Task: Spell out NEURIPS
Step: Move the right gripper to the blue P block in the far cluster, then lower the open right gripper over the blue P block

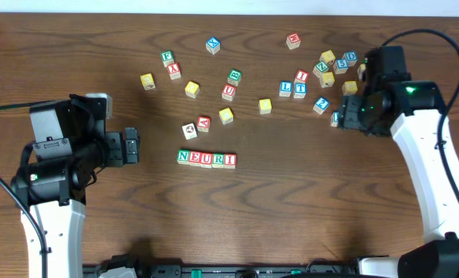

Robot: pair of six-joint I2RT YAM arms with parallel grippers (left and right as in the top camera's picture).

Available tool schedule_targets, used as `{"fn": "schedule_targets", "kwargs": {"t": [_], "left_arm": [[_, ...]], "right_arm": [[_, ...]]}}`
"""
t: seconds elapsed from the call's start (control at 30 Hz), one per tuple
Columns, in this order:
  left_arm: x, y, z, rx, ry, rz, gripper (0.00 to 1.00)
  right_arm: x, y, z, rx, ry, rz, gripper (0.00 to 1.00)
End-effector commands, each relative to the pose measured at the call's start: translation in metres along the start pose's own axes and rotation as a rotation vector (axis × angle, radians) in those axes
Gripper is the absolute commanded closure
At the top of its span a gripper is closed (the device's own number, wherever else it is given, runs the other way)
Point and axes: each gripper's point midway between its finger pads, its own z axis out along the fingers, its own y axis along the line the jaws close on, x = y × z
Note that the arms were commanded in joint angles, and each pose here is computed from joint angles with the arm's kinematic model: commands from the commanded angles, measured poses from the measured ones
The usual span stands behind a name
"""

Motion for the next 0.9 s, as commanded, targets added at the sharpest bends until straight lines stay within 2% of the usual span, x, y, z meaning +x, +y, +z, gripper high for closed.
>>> {"fn": "schedule_targets", "kwargs": {"t": [0.0,0.33,0.6,0.87], "left_arm": [[-0.005,0.001,-0.004,-0.007,-0.014,0.017,0.01],[-0.005,0.001,-0.004,-0.007,-0.014,0.017,0.01],[-0.005,0.001,-0.004,-0.007,-0.014,0.017,0.01],[-0.005,0.001,-0.004,-0.007,-0.014,0.017,0.01]], "right_arm": [[-0.002,-0.013,-0.009,0.010,-0.006,-0.010,0.29],[-0.005,0.016,0.002,-0.076,-0.021,0.007,0.32],[-0.010,0.047,0.051,-0.095,0.034,-0.045,0.33],[-0.012,0.045,0.098,-0.018,0.080,-0.012,0.36]]}}
